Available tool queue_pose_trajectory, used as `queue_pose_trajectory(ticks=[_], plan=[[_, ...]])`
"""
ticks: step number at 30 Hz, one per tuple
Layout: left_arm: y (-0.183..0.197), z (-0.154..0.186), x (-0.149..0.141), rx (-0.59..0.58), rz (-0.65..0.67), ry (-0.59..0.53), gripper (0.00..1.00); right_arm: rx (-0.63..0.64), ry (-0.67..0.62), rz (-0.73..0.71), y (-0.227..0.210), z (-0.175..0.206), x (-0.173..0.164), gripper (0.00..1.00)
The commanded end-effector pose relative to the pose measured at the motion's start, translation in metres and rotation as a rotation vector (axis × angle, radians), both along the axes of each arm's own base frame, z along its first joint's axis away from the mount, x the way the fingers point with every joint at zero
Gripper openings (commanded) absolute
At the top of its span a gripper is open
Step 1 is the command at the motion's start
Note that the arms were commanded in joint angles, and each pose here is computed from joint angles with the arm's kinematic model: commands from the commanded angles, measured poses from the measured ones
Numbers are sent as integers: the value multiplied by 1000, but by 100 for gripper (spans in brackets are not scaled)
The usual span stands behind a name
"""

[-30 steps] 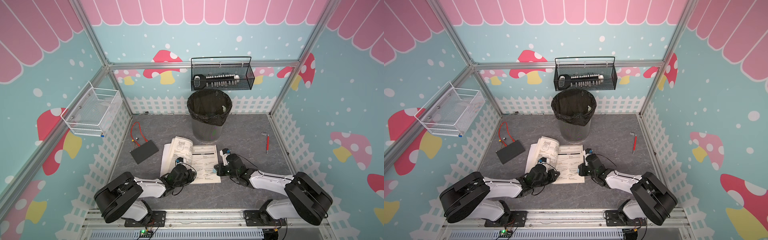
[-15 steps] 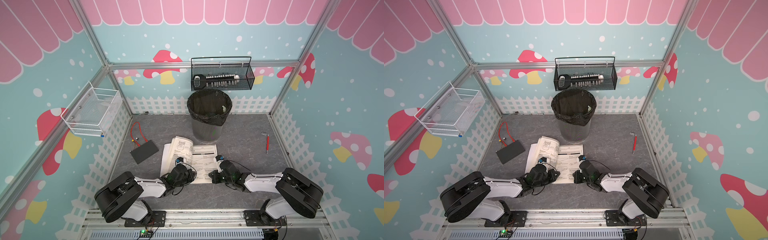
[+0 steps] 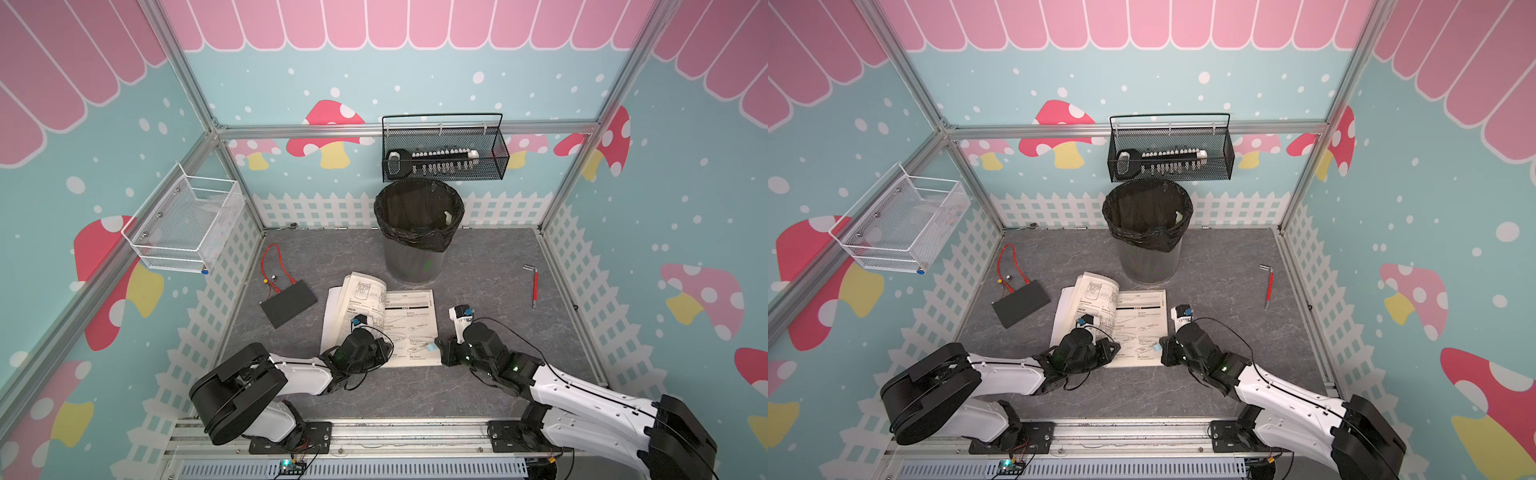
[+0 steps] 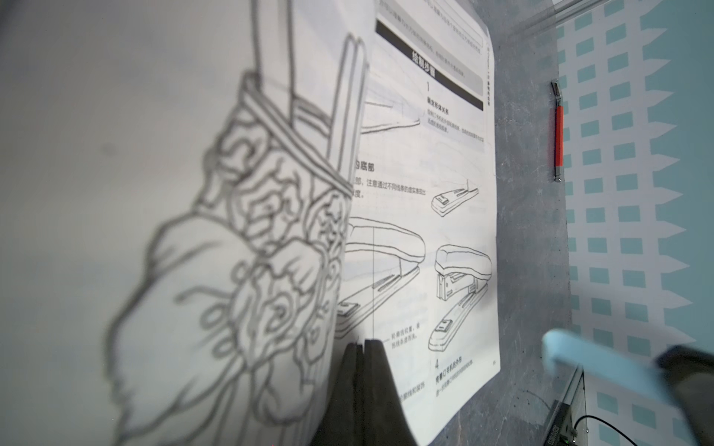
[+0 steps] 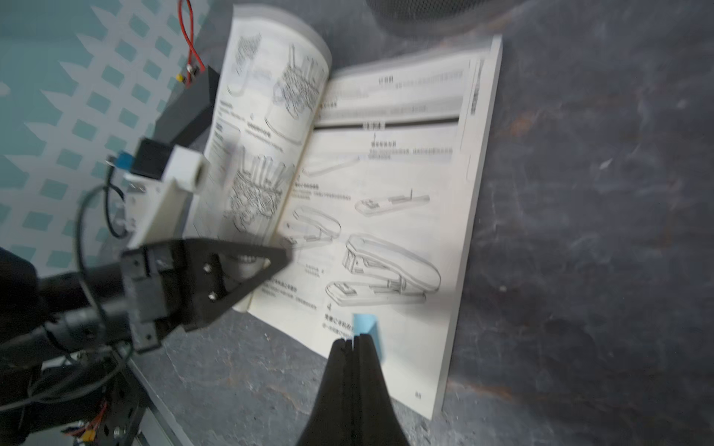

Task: Peel off the used sticky note
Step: Tear off the note from the book, then place the note in the trash bin.

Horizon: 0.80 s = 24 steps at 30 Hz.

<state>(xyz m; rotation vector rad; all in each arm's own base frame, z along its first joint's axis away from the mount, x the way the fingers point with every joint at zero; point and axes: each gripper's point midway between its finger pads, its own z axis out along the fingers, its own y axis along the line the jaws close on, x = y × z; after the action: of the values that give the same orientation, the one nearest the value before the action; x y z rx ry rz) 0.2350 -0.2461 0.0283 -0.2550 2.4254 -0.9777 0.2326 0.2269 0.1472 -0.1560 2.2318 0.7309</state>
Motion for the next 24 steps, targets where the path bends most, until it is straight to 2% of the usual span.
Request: queue_pose_trajectory(ticks=[1,9,12,15,20,22,24], plan=[[17,-26,-7,117,9,52,0,-111,-149,-45,-15,53,36,0],[16,-25,-7,118,0,44,0,-170,-455,-72,-20,217,142,0],[16,-24,-7,117,0,40,0,-147,-515,-76,-22,258,180,0],[16,-22,-7,113,-1,37,0,-154,-508,-69,-20,269,222,0],[18,-20,-7,119,3,34,0,-168,-435,-27,-4,243,271,0],[19,-20,-7,120,5,33,0,-159,-409,6,6,230,280,17],[19,-19,-7,122,6,34,0,-142,-403,26,13,226,284,42]])
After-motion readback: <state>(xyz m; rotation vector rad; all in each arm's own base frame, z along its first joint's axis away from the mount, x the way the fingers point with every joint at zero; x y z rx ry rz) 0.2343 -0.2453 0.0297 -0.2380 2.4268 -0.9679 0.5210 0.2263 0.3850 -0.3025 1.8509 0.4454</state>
